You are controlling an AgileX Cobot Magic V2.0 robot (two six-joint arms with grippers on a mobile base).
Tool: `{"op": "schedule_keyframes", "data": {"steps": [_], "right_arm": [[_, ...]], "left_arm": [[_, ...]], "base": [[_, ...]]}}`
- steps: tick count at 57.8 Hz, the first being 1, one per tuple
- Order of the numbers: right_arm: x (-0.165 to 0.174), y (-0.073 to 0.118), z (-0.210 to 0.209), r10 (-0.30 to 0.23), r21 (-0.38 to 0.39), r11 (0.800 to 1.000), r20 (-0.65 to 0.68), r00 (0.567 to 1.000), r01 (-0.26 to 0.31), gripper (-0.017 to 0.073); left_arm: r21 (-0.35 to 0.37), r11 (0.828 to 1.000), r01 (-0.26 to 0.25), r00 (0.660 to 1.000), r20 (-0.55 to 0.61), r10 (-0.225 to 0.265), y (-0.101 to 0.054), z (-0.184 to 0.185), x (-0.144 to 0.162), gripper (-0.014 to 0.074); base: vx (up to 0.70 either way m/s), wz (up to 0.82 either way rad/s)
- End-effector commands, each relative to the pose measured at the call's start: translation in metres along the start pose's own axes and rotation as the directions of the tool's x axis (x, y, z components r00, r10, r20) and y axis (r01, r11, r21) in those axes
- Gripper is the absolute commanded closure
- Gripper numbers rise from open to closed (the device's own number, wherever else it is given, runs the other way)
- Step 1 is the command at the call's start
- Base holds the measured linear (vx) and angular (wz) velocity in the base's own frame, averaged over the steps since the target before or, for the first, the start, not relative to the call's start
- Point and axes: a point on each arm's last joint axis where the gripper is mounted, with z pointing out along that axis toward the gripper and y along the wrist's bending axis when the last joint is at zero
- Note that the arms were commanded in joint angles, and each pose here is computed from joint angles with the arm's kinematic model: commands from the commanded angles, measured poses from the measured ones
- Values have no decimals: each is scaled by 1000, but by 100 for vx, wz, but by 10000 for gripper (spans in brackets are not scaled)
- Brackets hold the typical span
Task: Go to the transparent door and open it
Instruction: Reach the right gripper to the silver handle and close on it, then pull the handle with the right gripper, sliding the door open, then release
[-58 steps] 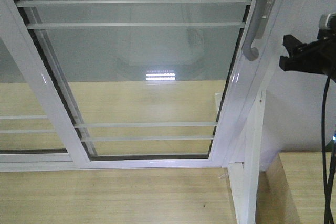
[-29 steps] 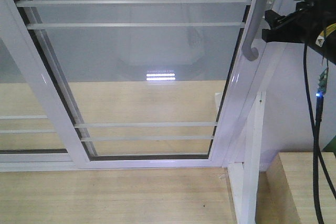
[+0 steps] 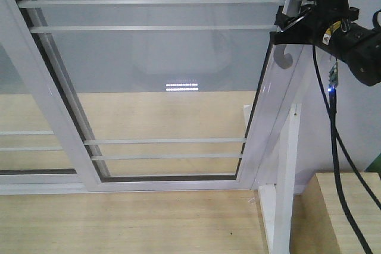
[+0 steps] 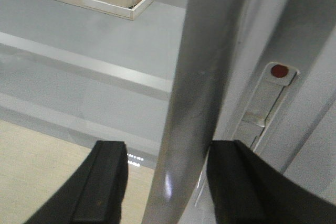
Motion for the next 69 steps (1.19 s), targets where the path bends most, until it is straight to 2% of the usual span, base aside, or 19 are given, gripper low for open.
{"op": "schedule_keyframes", "data": {"steps": [1, 7, 40, 45, 58, 69], "right_arm": [[-38, -2, -5, -20, -10, 1000, 178, 984, 22, 227], [-39, -3, -2, -18, -12, 1000, 188, 982, 21, 253], [-33, 1, 9, 2, -52, 999, 254, 967, 12, 253], [-34, 7, 9, 2, -65, 998, 256, 967, 15, 253], [-35, 36, 14, -1, -131, 991, 259, 966, 37, 251], [-38, 55, 22, 35, -166, 986, 265, 964, 9, 251]], "left_arm": [[41, 999, -4, 995, 95, 0, -4, -1, -17, 132], [41, 999, -4, 995, 95, 0, -4, -1, -17, 132], [41, 999, -4, 995, 95, 0, -4, -1, -17, 132], [41, 999, -4, 995, 95, 0, -4, -1, -17, 132], [41, 999, -4, 995, 95, 0, -4, -1, -17, 132], [41, 999, -4, 995, 95, 0, -4, -1, -17, 132]], "base": [[0, 0], [0, 0], [0, 0], [0, 0], [0, 0], [0, 0]]}}
